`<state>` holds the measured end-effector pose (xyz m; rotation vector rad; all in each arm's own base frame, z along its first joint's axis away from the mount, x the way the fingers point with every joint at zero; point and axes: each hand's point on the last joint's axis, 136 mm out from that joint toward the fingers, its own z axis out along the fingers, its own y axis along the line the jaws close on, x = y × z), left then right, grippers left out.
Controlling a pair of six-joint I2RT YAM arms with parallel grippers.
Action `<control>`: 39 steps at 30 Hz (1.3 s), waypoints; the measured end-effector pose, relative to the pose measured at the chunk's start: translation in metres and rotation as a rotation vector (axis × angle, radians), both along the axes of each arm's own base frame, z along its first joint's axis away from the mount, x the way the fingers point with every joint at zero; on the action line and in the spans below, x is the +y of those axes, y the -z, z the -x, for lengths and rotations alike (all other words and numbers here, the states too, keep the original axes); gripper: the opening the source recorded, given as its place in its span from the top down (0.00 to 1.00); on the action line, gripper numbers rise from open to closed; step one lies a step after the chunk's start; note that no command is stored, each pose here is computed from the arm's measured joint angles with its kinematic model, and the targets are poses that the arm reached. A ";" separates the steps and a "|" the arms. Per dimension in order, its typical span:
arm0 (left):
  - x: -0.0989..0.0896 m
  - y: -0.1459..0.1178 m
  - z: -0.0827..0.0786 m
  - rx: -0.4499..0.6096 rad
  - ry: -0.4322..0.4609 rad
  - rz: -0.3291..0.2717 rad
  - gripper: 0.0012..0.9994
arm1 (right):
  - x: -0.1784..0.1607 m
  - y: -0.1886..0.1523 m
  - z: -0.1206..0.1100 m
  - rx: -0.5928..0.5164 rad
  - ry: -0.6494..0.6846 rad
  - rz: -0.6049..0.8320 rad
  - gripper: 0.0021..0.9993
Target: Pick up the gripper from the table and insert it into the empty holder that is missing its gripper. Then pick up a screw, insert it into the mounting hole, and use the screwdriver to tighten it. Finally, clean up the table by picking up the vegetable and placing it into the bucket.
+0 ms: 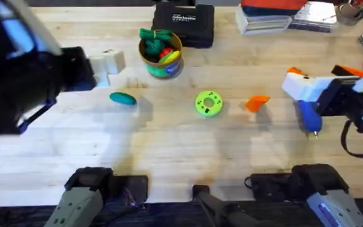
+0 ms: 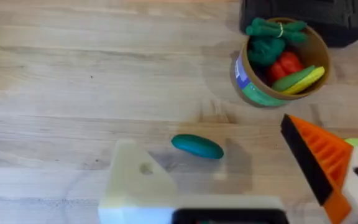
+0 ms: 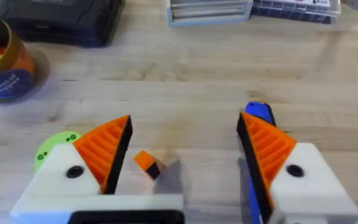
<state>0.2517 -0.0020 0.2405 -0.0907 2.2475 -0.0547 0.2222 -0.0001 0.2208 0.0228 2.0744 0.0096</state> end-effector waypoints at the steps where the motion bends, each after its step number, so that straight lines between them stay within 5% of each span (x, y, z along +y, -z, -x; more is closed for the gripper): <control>1: -0.001 0.005 -0.003 0.025 0.003 0.003 0.01 | 0.000 0.002 -0.001 0.009 0.000 0.000 0.01; 3: -0.003 0.016 -0.007 0.072 0.008 0.017 0.10 | 0.000 0.003 -0.001 0.016 0.000 0.000 0.01; 4: -0.005 0.023 -0.011 0.099 0.016 0.023 0.58 | 0.000 0.003 -0.001 0.014 0.000 0.000 0.01; 6: -0.005 0.023 -0.011 0.099 0.018 0.025 0.89 | 0.000 0.003 -0.001 0.015 0.000 0.000 0.01; 7: -0.005 0.022 -0.011 0.097 0.021 0.021 0.91 | 0.000 0.003 -0.001 0.014 0.000 0.000 0.00; 12: -0.014 0.006 -0.025 0.009 0.058 0.056 0.13 | 0.000 0.003 -0.001 0.014 0.000 0.000 0.01; 13: -0.018 -0.001 -0.031 -0.026 0.073 0.075 0.05 | 0.000 0.003 -0.001 0.015 0.000 0.000 0.01; 19: -0.043 -0.045 -0.051 -0.219 0.206 0.150 0.01 | 0.000 0.003 -0.001 0.014 0.000 0.000 0.01; 29: -0.056 -0.031 -0.041 -0.147 0.265 0.201 0.01 | 0.000 0.003 -0.001 0.014 0.000 0.000 0.00; 34: -0.076 -0.048 -0.054 -0.278 0.370 0.163 0.01 | 0.000 0.003 -0.001 0.015 0.000 0.000 0.00; 39: -0.102 -0.037 -0.029 -0.446 0.504 0.117 0.01 | 0.000 0.003 -0.001 0.014 0.000 0.000 0.01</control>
